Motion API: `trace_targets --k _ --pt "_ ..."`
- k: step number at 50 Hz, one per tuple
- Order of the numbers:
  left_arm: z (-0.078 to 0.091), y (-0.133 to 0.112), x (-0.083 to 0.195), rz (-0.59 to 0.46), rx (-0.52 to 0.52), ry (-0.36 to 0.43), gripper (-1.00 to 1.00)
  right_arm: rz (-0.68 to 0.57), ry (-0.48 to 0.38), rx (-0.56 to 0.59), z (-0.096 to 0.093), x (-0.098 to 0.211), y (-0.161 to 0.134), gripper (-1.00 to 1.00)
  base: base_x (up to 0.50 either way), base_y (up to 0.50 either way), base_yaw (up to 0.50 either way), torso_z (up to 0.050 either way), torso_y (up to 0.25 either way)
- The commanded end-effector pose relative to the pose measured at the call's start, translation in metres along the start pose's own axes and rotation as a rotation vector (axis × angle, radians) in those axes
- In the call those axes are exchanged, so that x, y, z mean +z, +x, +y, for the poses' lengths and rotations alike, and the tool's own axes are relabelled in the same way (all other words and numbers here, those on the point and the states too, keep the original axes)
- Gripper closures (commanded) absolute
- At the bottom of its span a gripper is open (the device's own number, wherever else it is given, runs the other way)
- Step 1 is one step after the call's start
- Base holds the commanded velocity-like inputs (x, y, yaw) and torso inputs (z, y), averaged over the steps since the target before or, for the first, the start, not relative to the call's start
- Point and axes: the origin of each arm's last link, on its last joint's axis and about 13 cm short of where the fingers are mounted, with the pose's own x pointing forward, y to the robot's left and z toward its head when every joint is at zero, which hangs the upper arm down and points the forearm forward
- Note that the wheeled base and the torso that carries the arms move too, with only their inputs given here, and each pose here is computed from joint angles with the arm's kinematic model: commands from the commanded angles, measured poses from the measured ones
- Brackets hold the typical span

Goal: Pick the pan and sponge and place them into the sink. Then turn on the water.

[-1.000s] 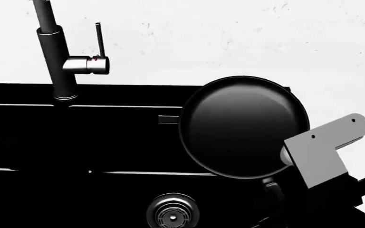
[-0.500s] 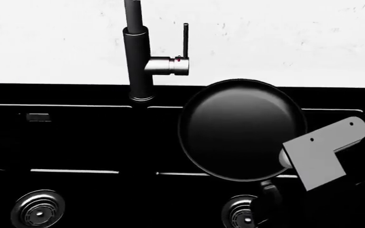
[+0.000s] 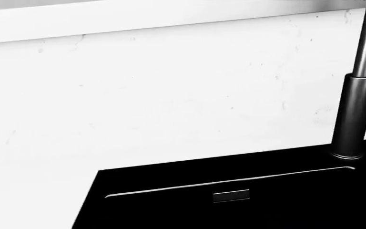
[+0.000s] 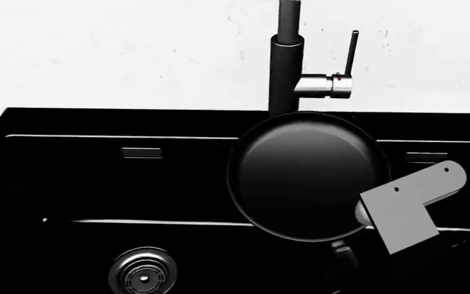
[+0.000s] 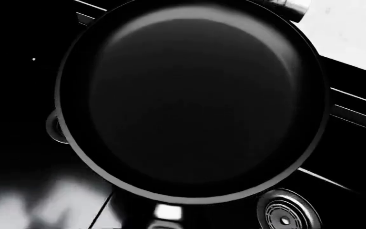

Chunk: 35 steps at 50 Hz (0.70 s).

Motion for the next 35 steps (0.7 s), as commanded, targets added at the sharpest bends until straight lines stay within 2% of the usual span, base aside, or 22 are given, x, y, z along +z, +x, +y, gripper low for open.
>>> trace_targets --k 1,24,29,35 --pt "0.0 -0.001 0.0 -0.001 0.0 0.002 -1.0 -0.052 -0.008 -0.037 -0.005 0.007 -0.002 1.0 0.0 0.5 0.0 0.0 0.0" --pt "-0.001 0.001 0.0 -0.001 -0.002 0.001 -1.0 -0.057 -0.008 -0.013 -0.001 0.003 0.001 1.0 0.0 0.5 0.0 0.0 0.001" --pt "0.0 0.0 0.0 -0.001 -0.004 0.0 -1.0 -0.075 -0.006 0.001 -0.002 0.003 0.004 1.0 0.0 0.1 0.0 0.0 0.002" --pt "0.002 -0.001 0.001 -0.002 -0.001 0.001 -1.0 -0.084 -0.054 0.023 -0.003 0.004 0.011 1.0 0.0 0.0 0.0 0.0 0.002"
